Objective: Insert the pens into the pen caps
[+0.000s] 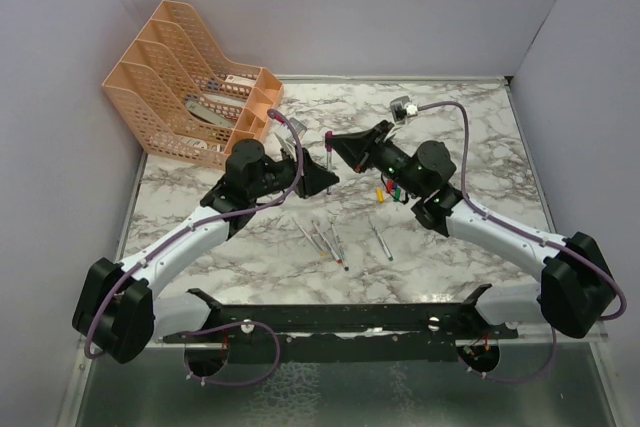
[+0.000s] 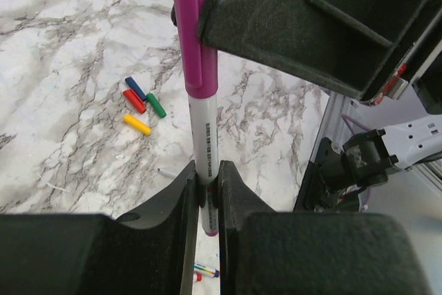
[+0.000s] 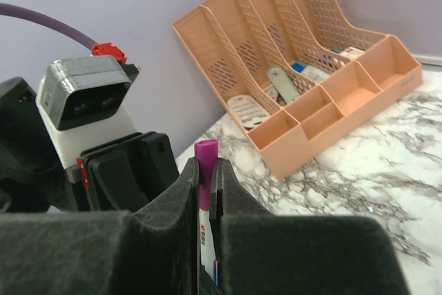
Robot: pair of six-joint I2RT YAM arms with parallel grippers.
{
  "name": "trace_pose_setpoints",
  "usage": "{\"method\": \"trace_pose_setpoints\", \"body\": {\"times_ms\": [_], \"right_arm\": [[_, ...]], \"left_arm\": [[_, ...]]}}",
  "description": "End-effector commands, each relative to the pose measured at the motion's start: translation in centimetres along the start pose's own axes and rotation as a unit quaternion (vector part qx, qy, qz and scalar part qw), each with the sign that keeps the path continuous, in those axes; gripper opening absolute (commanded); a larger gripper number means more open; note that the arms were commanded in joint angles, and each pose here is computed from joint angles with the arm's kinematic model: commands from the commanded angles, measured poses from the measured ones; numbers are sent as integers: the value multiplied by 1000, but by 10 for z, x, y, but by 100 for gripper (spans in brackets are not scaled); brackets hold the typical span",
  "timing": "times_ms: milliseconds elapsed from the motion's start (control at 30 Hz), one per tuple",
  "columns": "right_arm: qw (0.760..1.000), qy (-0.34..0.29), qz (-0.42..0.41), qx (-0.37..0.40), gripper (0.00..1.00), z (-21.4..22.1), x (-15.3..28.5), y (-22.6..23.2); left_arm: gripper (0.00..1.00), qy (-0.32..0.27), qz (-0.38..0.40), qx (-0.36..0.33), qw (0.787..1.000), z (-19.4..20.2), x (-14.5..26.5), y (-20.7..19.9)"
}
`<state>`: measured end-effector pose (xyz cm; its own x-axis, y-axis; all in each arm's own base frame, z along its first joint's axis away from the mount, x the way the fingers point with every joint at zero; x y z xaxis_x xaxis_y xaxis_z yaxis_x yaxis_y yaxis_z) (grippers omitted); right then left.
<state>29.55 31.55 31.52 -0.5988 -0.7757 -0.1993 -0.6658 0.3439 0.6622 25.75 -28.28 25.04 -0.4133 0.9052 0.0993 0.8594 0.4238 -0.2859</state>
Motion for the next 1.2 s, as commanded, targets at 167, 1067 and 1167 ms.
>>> {"method": "trace_pose_setpoints", "body": {"times_ms": [167,1067,1167], "right_arm": [[983,158,93,28,1,98,30,-35],[986,32,109,120,25,9,-2,9],[982,7,137,130,25,-7,5,6]], "left_arm": [[0,-147,-105,-99,978,-95,19,17],[0,104,-266,-21,958,39,22,98],[0,147,-279,-1,949,55,18,112]]}}
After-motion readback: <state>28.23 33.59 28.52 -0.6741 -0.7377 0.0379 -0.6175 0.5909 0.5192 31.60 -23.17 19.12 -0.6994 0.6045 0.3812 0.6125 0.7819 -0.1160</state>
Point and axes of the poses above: each gripper's point midway between its finger pads, its own x axis back along the fingers, its own y axis along the line the jaws close on, z = x × y, the point moved 1 cm from there along x, back along the fingers, and after that the axes turned 14 degrees about -x, right-handed, at the moved point
